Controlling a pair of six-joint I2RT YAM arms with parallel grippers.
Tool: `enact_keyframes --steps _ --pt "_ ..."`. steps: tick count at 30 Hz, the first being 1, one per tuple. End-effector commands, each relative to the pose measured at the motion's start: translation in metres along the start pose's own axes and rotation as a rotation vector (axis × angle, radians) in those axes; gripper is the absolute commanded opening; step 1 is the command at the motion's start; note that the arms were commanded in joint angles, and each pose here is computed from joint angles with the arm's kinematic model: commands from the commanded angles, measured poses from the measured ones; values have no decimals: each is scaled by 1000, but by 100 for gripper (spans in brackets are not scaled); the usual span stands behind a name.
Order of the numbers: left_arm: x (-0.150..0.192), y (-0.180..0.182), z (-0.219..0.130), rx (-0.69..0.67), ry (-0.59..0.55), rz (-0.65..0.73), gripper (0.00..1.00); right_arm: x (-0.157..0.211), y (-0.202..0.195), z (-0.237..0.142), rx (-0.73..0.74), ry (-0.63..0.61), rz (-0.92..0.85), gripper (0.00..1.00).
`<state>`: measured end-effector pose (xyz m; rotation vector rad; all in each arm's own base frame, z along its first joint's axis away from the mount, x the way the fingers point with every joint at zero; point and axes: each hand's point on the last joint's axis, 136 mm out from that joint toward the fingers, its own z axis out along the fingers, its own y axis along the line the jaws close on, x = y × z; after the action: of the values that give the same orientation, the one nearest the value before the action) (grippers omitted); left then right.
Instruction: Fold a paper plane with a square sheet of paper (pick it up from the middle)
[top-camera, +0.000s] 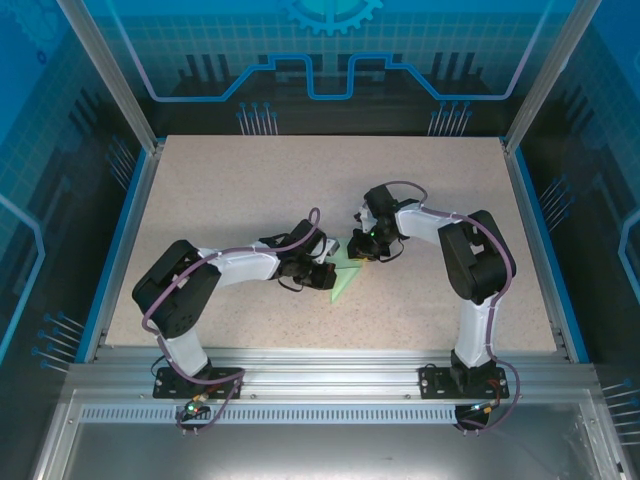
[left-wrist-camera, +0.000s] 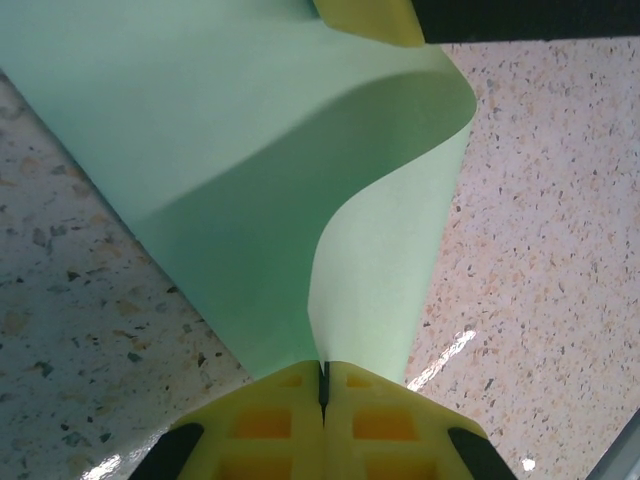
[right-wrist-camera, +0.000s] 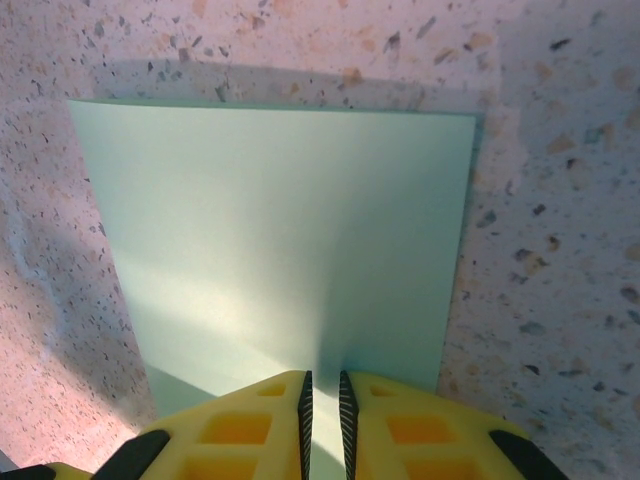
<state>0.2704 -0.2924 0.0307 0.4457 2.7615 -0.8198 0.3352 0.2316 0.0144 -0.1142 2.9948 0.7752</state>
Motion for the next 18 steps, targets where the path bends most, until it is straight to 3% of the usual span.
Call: enact_keyframes --steps 1,18 --pt "3 6 5 -1 17 -26 5 8 5 0 11 31 -4 20" --pt "3 11 0 -33 -5 -22 5 11 1 3 26 34 7 20"
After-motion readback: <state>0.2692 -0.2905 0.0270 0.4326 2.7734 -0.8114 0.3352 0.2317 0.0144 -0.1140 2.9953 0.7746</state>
